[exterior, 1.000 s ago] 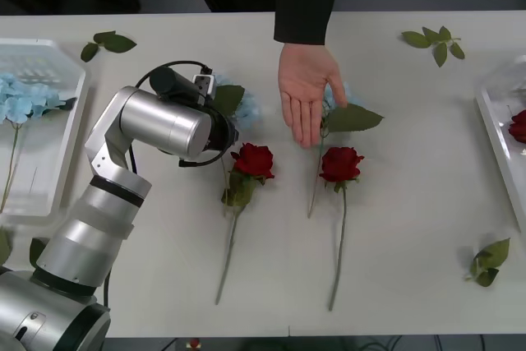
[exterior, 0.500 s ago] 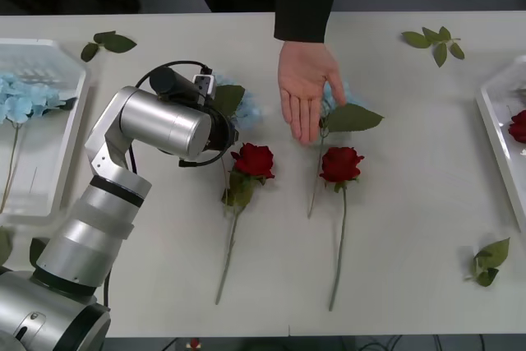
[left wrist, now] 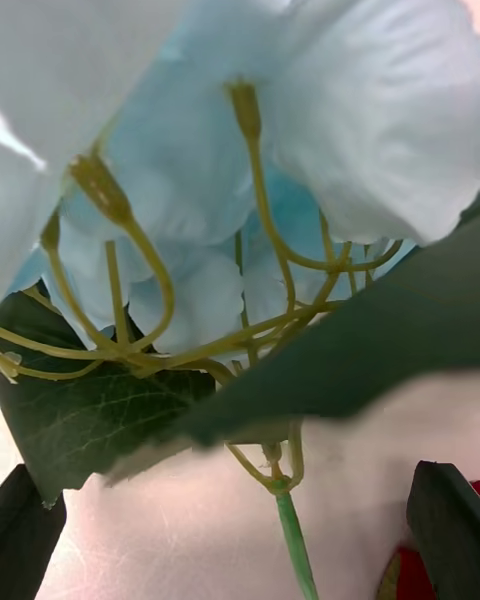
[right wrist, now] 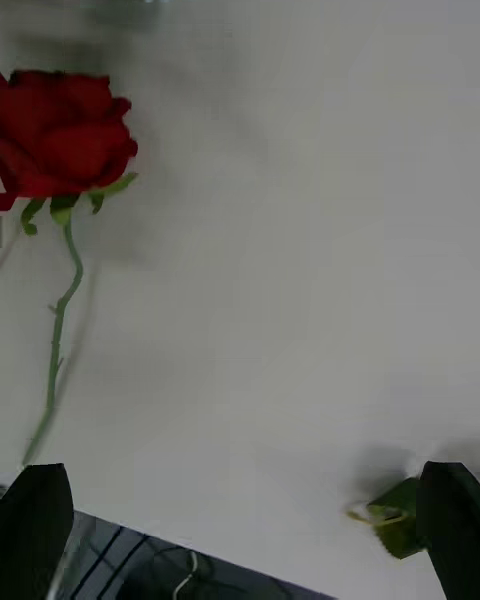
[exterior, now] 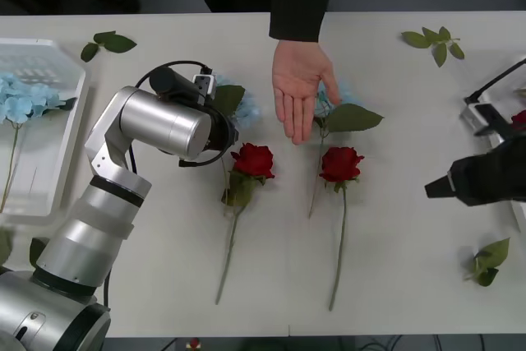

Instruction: Place the red flowers into the right box and the blue flowers into the left box. If a person shows an open palm, hand one flower to the person first, then continue sorting.

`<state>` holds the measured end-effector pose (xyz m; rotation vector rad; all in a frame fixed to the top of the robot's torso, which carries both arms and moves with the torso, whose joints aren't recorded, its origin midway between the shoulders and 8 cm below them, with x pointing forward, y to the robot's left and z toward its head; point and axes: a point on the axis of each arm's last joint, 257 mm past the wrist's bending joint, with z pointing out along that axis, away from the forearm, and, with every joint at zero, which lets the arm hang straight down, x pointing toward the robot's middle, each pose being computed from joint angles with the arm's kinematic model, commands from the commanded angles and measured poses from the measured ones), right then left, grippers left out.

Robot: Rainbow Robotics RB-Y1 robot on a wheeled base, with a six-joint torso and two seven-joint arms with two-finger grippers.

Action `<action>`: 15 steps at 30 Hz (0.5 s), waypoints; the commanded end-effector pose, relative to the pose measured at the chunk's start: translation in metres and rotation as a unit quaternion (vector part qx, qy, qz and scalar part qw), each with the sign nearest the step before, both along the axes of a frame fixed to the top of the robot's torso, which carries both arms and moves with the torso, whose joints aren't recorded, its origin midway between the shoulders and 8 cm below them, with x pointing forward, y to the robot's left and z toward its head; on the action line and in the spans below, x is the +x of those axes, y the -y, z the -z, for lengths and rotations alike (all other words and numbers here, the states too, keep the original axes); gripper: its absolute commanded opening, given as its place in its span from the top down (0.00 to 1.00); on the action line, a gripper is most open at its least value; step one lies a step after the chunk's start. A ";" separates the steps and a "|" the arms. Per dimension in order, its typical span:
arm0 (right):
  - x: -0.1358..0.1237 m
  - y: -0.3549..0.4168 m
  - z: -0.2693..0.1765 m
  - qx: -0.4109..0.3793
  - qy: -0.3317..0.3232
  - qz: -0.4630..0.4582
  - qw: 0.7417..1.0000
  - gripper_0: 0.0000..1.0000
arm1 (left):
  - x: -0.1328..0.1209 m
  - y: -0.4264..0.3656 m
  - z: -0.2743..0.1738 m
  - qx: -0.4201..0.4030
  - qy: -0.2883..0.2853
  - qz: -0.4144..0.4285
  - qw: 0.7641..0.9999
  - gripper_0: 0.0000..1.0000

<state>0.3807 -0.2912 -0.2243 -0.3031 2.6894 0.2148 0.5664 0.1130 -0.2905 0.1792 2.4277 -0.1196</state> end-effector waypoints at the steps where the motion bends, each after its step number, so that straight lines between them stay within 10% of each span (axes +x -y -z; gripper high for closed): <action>1: 0.003 -0.036 0.007 0.016 0.012 0.013 1.000 0.00 | 0.012 0.003 -0.024 -0.008 0.023 0.001 1.000 0.00; 15: 0.008 -0.112 0.066 -0.014 0.053 0.025 0.998 0.00 | 0.012 0.003 -0.024 -0.008 0.023 0.001 1.000 0.00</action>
